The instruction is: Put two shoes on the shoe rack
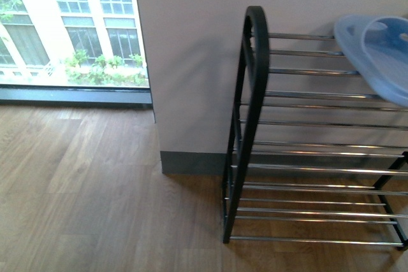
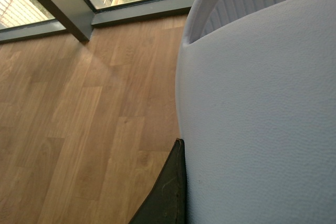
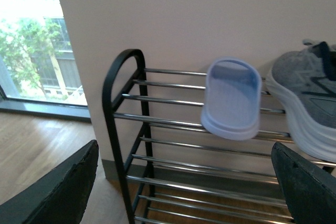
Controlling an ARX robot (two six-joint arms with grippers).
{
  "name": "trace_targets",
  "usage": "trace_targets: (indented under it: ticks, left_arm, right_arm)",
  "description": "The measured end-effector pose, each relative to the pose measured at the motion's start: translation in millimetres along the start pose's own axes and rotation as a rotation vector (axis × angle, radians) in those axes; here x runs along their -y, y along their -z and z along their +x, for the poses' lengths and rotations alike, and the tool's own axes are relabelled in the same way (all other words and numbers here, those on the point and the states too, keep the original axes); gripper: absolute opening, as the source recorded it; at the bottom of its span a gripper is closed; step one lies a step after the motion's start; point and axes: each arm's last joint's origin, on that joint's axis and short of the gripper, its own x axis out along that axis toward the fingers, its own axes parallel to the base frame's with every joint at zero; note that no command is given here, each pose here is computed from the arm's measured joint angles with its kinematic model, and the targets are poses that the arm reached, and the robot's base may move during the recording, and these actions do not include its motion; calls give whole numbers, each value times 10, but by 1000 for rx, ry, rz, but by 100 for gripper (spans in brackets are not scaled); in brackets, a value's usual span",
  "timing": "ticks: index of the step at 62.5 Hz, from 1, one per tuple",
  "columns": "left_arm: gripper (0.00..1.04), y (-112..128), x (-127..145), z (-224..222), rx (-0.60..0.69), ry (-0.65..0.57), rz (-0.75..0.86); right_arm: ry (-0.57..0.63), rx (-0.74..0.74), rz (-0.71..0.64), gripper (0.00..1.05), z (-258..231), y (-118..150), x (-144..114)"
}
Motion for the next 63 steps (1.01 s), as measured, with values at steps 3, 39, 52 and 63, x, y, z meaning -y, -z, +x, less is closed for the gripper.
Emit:
trace_targets:
  ticks: [3,39,52,63]
  left_arm:
    - [2,0,0,0,0,-1,0]
    - [2,1,7,-2,2,8,2]
    - [2,1,6,-2,2,7,1]
    - [2,1,6,-2,2,6,1]
  right_arm:
    - [0,1,0,95,0,-1,0]
    - [7,0,0,96,-1,1,1]
    - [4,-1,0,96,-1,1,0]
    - [4,-1,0,96,-1,1,0]
